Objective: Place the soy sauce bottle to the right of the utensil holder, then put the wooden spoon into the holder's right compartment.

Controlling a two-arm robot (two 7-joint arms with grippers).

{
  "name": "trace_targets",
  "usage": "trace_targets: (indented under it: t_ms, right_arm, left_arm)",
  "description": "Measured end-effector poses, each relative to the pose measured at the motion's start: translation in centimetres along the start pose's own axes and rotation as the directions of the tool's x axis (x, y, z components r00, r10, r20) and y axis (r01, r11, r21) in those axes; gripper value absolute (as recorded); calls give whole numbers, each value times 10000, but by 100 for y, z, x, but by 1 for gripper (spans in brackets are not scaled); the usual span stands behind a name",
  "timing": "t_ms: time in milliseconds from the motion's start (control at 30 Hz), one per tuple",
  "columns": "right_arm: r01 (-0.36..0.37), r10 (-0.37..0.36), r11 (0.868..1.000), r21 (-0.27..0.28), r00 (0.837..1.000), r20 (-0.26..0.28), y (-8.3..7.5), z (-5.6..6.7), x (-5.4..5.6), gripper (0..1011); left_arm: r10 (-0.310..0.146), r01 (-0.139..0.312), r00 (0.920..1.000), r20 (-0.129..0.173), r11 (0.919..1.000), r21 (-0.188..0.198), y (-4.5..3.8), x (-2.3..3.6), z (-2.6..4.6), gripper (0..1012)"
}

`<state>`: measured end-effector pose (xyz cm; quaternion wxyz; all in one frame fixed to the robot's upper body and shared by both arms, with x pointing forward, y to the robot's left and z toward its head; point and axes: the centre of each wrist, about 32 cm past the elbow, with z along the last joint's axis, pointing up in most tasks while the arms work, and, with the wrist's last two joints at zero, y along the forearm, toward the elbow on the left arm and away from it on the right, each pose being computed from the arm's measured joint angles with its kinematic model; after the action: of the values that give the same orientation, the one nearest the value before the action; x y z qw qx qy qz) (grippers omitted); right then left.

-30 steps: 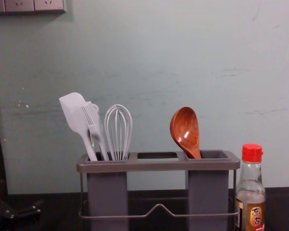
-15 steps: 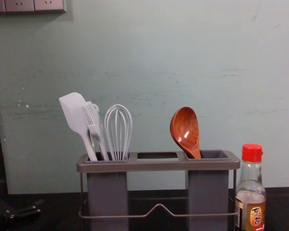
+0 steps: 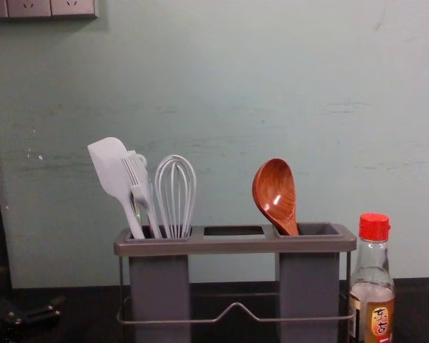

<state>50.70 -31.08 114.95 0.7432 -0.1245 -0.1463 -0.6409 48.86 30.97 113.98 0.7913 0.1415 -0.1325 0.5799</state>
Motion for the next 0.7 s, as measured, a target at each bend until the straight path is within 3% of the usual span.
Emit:
trace_targets:
  t_ms: [700]
  right_arm:
    - [-89, 89, 9998, 157, 10000, 36, 53, -3, 7, 1004]
  left_arm:
    - [0, 0, 10000, -1, 10000, 1, 0, 0, 0, 1005]
